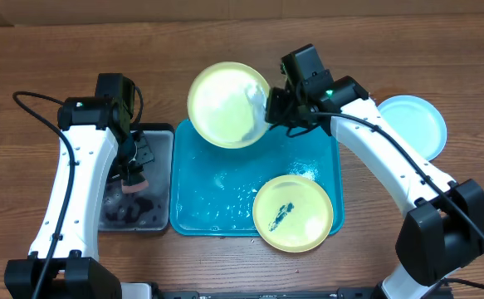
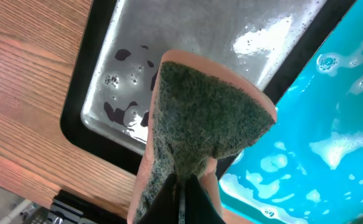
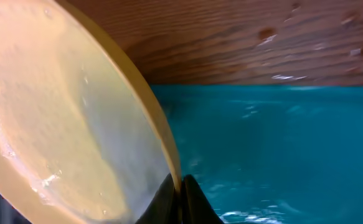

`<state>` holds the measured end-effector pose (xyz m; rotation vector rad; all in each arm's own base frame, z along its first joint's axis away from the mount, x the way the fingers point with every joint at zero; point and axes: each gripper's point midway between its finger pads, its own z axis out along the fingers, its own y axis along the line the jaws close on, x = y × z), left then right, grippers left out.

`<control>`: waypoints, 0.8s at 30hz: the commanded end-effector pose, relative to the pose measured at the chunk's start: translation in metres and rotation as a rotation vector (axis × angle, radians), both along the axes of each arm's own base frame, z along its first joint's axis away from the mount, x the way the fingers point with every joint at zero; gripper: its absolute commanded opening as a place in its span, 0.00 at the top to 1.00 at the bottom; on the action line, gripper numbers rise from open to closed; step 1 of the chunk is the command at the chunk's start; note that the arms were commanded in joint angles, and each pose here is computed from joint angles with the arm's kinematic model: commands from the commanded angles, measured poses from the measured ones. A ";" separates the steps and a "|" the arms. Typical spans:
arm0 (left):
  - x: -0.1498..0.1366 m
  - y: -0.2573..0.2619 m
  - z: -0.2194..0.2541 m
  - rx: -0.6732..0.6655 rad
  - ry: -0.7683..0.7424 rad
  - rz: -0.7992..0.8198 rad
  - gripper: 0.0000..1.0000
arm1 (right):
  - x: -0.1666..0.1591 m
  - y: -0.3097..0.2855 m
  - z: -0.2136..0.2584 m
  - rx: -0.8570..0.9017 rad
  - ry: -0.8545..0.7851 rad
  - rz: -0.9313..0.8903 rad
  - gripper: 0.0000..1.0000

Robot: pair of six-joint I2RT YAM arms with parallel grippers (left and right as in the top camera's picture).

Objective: Clean dirty plates on tray and stack at the side
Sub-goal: 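Lift and tilt the yellow plate up with the right gripper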

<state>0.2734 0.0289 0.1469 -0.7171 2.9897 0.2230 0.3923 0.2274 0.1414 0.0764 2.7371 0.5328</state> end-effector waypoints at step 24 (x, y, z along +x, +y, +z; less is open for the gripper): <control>0.003 0.002 0.000 0.003 -0.017 -0.014 0.96 | -0.028 -0.059 0.157 -1.138 -0.498 0.129 0.96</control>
